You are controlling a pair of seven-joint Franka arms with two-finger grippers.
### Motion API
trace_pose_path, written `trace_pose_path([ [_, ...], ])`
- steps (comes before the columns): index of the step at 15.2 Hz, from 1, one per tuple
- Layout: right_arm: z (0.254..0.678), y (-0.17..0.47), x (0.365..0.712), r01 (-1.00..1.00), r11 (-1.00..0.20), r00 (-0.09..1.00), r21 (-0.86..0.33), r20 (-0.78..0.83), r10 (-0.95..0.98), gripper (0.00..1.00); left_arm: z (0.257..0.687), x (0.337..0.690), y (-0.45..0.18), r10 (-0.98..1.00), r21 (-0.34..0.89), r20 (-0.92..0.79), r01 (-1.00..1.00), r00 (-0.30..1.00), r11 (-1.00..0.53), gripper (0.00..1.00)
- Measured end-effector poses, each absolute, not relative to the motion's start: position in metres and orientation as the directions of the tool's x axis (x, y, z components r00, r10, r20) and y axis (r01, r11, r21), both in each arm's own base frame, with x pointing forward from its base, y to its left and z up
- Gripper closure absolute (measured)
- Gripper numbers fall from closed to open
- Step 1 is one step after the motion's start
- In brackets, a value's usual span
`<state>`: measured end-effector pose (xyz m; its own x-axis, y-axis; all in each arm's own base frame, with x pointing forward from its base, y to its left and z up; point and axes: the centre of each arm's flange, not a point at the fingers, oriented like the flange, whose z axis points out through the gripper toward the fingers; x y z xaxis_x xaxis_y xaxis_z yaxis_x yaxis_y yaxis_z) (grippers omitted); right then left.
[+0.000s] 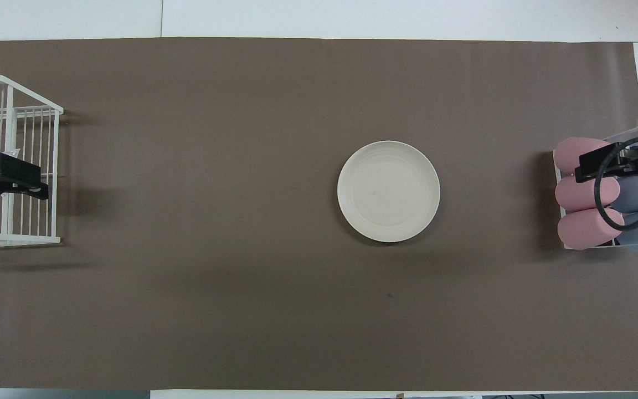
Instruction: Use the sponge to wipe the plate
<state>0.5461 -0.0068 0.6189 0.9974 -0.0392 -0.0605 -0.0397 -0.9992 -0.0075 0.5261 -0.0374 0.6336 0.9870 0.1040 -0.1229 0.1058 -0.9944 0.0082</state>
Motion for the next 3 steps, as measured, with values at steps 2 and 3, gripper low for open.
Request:
trace_pose_path([
  [2,0.6189,-0.0067,0.5461,-0.04,-0.999,0.997,-0.008,-0.061,-0.039,0.0,0.634,0.5268,-0.0353,0.104,-0.008,-0.115,0.104,0.988,-0.995,0.0],
  [3,0.6189,-0.0067,0.5461,-0.04,-0.999,0.997,-0.008,-0.061,-0.039,0.0,0.6342,0.527,-0.0351,0.104,-0.01,-0.113,0.104,0.988,-0.995,0.0],
])
